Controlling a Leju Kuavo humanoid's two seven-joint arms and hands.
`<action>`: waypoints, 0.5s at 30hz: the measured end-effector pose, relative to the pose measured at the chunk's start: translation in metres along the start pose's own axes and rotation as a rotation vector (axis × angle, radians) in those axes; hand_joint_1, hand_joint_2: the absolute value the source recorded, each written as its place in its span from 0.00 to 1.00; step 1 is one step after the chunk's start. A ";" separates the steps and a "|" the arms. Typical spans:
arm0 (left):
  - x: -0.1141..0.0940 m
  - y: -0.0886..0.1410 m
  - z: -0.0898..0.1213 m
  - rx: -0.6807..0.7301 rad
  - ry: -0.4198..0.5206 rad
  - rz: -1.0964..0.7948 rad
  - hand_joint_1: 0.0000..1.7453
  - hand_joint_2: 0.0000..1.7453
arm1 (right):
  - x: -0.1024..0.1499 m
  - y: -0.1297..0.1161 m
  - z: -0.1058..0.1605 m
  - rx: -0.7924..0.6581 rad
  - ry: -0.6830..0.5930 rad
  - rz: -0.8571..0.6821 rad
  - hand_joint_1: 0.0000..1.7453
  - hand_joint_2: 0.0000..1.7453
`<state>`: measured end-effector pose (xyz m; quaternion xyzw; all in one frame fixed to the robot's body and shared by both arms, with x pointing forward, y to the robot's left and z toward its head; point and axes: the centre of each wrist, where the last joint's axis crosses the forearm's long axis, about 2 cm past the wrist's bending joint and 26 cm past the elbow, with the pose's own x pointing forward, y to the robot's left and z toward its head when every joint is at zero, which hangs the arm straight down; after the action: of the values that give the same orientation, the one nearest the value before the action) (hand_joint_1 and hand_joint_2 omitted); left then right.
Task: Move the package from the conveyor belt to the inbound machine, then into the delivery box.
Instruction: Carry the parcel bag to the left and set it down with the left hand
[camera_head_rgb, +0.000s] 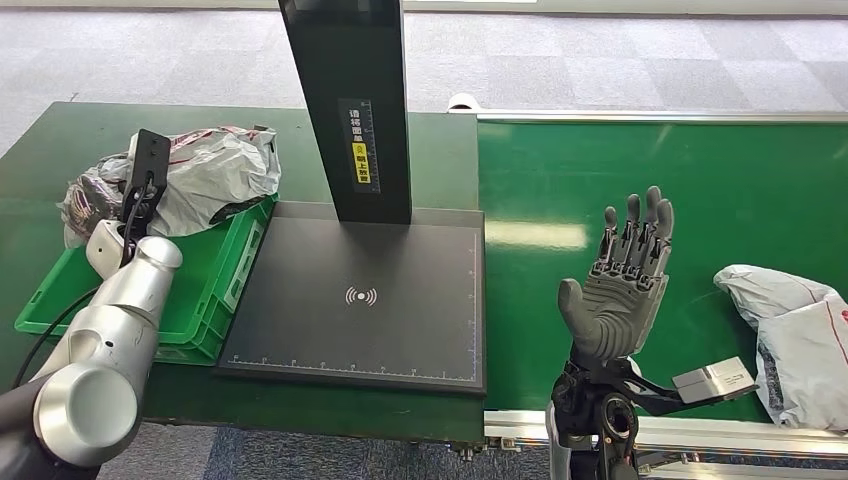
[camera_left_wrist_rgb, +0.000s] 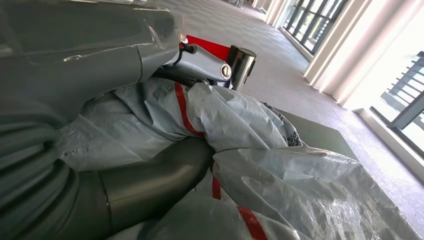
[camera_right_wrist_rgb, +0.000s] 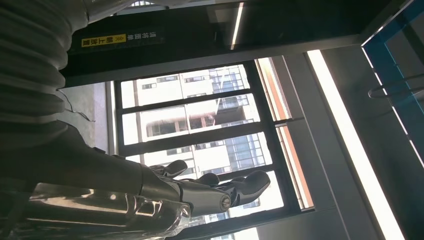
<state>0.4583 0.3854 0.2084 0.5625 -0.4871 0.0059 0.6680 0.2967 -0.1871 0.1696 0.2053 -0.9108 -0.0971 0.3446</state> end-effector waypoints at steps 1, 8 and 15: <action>0.000 0.000 0.000 0.000 0.001 0.000 1.00 1.00 | 0.000 0.000 0.000 0.000 0.000 0.000 0.00 1.00; -0.001 0.001 -0.001 0.002 0.007 0.005 1.00 1.00 | -0.001 0.000 0.000 0.000 0.002 -0.001 0.00 1.00; -0.001 0.001 -0.001 0.002 0.011 0.007 1.00 1.00 | -0.001 0.000 0.000 0.000 0.004 -0.001 0.00 1.00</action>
<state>0.4580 0.3874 0.2087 0.5614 -0.4856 0.0118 0.6700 0.2970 -0.1867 0.1687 0.2060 -0.9100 -0.0971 0.3464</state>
